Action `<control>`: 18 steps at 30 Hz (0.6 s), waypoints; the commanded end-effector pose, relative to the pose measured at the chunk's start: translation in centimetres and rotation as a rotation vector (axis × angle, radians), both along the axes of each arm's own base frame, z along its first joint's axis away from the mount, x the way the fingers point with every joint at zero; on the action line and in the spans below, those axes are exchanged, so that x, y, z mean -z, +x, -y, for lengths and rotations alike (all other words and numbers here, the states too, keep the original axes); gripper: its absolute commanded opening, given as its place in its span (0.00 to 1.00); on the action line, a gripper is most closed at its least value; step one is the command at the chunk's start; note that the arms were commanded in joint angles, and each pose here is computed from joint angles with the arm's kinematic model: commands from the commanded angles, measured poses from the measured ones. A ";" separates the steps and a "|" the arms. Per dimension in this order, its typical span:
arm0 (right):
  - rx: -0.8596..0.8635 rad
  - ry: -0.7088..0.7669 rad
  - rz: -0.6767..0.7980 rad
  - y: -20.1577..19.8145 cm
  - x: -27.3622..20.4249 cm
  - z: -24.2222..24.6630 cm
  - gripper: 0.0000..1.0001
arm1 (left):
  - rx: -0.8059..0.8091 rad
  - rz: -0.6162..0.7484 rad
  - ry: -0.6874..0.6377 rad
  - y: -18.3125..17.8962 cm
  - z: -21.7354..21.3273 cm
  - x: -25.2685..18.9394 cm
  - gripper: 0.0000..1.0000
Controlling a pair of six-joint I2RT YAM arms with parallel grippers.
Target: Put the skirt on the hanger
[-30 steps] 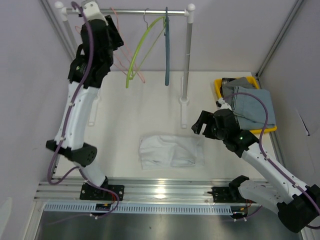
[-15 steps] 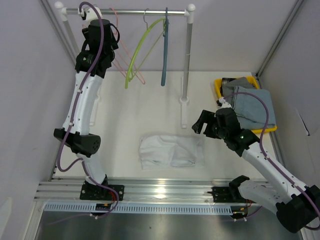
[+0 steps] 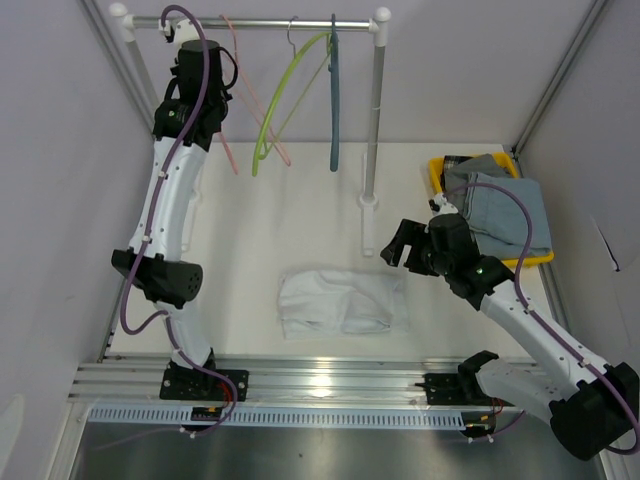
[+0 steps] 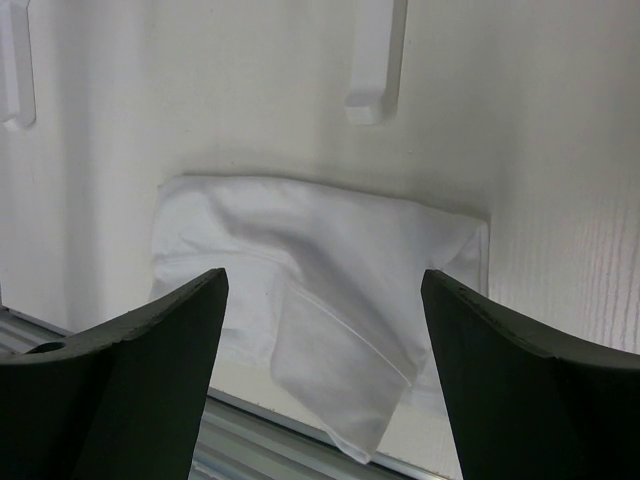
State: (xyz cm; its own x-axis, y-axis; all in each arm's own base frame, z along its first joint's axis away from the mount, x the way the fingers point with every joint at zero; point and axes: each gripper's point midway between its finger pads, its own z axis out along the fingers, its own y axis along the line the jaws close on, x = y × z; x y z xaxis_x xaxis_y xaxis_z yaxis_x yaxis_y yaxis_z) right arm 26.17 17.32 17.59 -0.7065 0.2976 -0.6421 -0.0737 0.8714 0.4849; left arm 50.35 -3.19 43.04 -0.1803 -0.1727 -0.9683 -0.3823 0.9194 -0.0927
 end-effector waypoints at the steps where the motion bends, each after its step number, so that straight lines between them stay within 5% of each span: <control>1: -0.021 0.015 0.033 0.4 -0.6 -0.4 0.84 | 0.007 0.061 0.001 -0.7 -0.5 -2.7 0.19; 5: -0.025 0.013 0.032 0.4 -0.5 -0.3 0.84 | 0.008 0.086 0.015 -1.3 -0.8 -3.9 0.00; 18: -0.037 0.013 0.045 0.4 -0.6 -0.2 0.83 | 0.166 0.238 0.021 -4.0 0.8 -10.1 0.00</control>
State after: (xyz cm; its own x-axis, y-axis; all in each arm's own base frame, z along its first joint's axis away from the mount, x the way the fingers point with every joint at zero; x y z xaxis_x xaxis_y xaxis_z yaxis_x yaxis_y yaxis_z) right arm 26.23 17.34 17.46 -0.7089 0.2890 -0.6434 -0.0898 0.8678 0.4887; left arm 49.58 -4.14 45.28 -0.1652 -0.1221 -0.9787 -0.2791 0.9575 -0.0724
